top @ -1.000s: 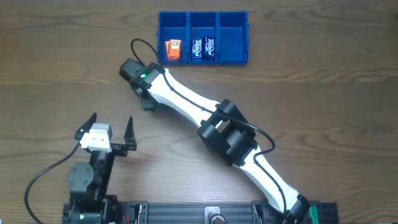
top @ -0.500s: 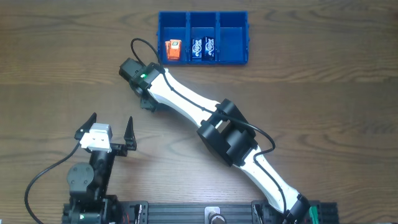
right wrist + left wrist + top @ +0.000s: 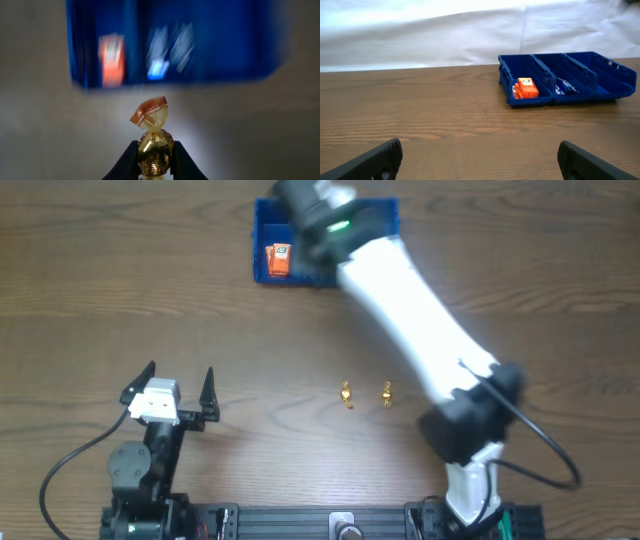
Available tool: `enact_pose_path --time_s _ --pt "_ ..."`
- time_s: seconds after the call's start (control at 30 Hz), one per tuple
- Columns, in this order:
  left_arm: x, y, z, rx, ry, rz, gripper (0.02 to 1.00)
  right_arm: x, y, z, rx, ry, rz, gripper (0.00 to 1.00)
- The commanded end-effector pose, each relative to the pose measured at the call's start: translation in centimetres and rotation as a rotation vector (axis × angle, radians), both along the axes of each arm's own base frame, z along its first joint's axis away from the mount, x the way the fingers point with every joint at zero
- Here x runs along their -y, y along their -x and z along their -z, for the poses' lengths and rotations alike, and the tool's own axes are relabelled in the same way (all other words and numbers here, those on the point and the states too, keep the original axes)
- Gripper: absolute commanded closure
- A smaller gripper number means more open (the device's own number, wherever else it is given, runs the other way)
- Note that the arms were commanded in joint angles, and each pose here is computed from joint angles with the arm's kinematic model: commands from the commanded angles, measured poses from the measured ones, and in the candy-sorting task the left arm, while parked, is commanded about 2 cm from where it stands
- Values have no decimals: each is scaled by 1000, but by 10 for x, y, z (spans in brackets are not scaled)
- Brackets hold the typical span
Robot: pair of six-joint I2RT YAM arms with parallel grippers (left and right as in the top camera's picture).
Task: Sort Candies Into Trays
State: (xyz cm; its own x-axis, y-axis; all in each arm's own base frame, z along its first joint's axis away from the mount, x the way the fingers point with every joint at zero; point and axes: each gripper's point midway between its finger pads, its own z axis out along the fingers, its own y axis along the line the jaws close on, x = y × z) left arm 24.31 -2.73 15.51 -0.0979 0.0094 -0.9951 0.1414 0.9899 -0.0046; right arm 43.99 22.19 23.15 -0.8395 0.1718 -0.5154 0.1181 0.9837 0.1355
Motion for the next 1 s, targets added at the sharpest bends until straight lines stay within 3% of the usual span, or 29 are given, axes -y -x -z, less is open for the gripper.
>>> enact_pose_path --time_s 0.03,0.3,0.63,0.8,0.9,1.0 --pt "2 1 16 -47 -2 15 20 59 -47 22 36 143 45 899" --pt "2 1 16 -47 -2 15 20 75 -94 64 55 165 23 899" --pt "2 1 16 -47 -2 15 23 83 -109 106 14 180 42 890" --pt "2 1 16 -47 -2 15 20 83 -107 108 5 184 41 741" --pt "2 1 16 -47 -2 15 20 81 -108 107 9 183 38 406" --pt "2 1 16 -47 -2 15 20 75 -103 99 15 181 25 347"
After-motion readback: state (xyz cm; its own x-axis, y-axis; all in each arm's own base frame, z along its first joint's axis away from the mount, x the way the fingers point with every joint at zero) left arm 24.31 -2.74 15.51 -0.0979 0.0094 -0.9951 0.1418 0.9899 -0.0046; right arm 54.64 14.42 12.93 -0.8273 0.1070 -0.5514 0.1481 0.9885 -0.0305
